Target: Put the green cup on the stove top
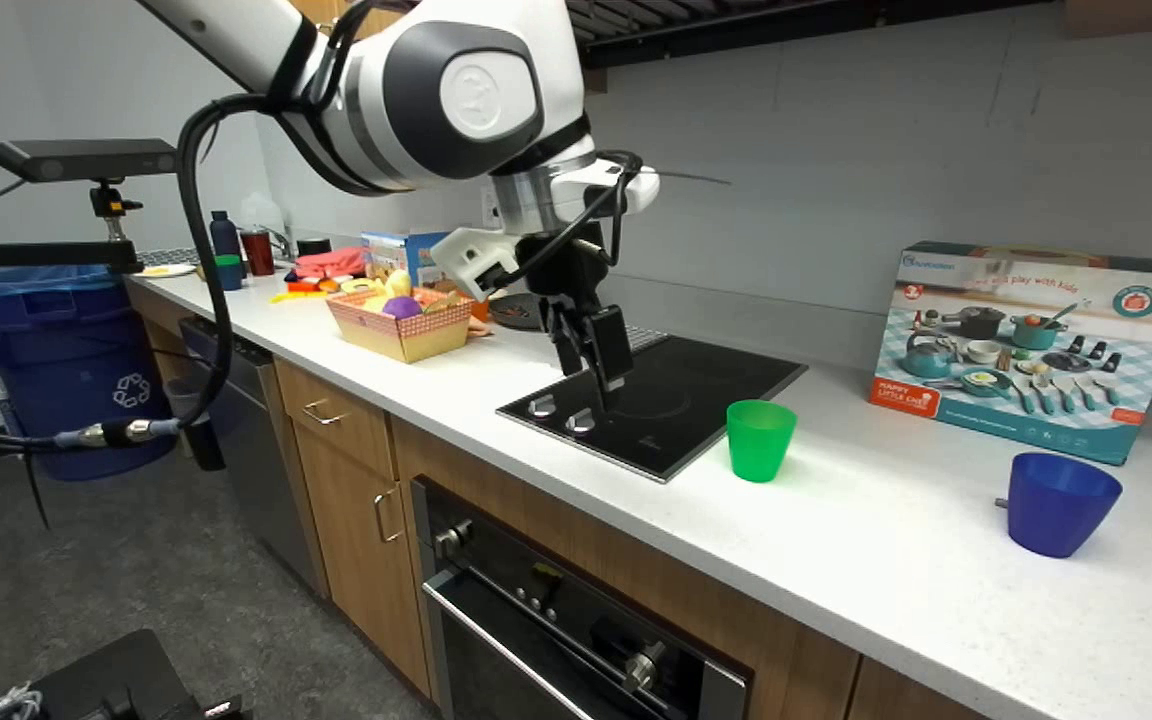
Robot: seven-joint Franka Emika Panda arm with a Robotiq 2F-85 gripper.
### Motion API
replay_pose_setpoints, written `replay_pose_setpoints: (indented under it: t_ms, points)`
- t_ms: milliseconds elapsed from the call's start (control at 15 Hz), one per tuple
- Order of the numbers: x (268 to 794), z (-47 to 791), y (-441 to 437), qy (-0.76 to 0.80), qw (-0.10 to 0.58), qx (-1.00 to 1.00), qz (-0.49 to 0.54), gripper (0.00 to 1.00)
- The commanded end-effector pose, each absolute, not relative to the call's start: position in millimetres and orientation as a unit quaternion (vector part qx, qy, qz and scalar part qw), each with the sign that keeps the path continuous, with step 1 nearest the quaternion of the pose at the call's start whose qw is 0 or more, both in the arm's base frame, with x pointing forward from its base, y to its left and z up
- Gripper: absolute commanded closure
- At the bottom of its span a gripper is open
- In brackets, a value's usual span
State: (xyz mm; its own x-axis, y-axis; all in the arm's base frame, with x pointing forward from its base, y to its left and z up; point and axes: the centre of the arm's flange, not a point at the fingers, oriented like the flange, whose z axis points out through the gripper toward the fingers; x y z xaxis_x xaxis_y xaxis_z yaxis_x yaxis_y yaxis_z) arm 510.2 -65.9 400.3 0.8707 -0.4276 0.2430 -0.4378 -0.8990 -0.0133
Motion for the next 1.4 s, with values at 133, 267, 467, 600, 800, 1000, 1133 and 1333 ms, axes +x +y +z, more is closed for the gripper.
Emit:
replay_pose_setpoints:
  t_ms: [133, 267, 467, 600, 800, 1000, 1133, 1333]
  points:
    - [550.6, 400.6, -108.8, -0.312, 0.036, 0.940, 0.137, 0.00]
    - [558.7, 399.6, -122.8, -0.336, 0.030, 0.931, 0.138, 0.00]
    - [570.2, 391.5, -140.5, -0.362, 0.033, 0.922, 0.130, 0.00]
    - [572.3, 387.7, -144.3, -0.367, 0.034, 0.920, 0.130, 0.00]
    - [559.8, 383.9, -141.1, -0.359, 0.030, 0.925, 0.123, 0.00]
    - [560.6, 383.2, -138.2, -0.361, 0.025, 0.924, 0.122, 0.00]
    - [562.1, 381.6, -137.8, -0.363, 0.025, 0.923, 0.121, 0.00]
    - [573.4, 374.7, -141.9, -0.376, 0.024, 0.918, 0.123, 0.00]
